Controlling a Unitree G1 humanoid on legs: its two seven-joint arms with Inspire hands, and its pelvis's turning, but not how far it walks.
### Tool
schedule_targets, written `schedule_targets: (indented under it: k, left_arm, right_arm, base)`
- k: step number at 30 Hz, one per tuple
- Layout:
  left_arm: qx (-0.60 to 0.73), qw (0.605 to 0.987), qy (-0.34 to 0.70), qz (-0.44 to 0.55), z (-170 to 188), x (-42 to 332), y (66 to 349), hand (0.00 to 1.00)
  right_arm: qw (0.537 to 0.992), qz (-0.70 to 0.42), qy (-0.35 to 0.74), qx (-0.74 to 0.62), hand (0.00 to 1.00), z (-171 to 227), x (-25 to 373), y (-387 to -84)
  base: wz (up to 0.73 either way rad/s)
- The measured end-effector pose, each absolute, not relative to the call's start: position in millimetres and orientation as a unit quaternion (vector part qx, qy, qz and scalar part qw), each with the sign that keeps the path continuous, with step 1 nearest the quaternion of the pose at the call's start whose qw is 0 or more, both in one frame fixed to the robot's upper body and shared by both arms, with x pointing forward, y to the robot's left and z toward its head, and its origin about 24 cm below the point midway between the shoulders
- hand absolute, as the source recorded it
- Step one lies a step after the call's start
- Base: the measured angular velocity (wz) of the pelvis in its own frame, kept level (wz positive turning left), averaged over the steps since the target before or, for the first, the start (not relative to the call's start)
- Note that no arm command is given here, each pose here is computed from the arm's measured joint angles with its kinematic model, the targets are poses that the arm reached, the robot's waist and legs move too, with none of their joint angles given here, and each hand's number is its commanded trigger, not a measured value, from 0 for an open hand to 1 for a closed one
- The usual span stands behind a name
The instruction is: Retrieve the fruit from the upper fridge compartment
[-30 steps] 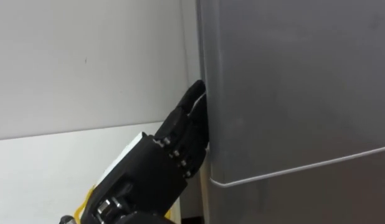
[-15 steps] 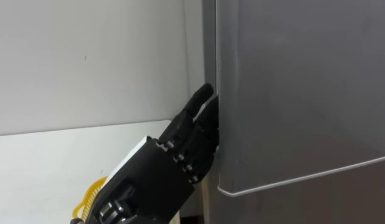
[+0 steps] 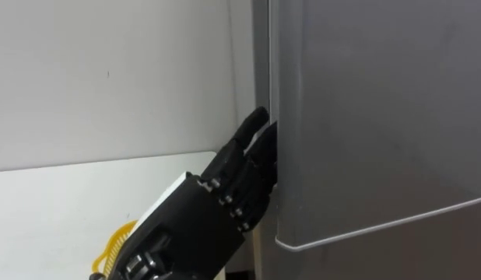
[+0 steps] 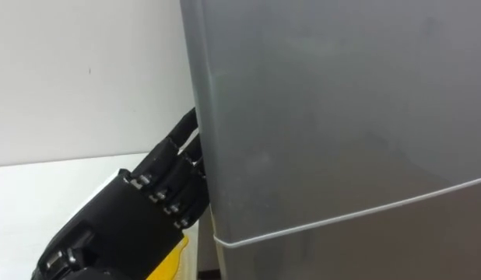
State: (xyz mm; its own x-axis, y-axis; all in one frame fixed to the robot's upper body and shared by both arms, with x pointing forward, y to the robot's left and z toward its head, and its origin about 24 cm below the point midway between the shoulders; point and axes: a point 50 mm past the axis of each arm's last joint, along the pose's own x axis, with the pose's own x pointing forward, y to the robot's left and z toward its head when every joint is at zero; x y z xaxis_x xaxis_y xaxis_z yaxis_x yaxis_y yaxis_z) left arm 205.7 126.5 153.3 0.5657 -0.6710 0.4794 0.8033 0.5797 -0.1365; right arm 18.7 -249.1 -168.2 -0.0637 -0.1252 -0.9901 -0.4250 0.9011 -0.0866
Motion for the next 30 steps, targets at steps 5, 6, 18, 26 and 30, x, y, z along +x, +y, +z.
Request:
schedule_targets:
  k: [5, 6, 18, 26, 30]
  left_arm:
    - [-0.171, 0.868, -0.193, -0.424, 153, 206, 126, 1.00]
    - [-0.172, 0.868, -0.193, -0.424, 153, 206, 126, 1.00]
    - [-0.205, 0.836, -0.202, -0.467, 154, 200, 107, 0.00]
    - [-0.195, 0.744, -0.196, -0.608, 158, 186, 72, 0.00]
    - [-0.189, 0.730, -0.201, -0.625, 159, 184, 71, 0.00]
  right_arm:
    - [0.655, 0.113, 0.722, -0.190, 0.00, -168, 18, -250]
    - [0.655, 0.113, 0.722, -0.190, 0.00, -168, 18, -250]
    - [0.661, 0.118, 0.712, -0.206, 0.00, -166, 28, -255]
    - [0.664, 0.122, 0.705, -0.216, 0.00, -165, 31, -258]
    - [0.666, 0.116, 0.706, -0.213, 0.00, -165, 31, -260]
  base:
    - [0.00]
    - [0.00]
    - [0.01]
    - [-0.15]
    - [-0.15]
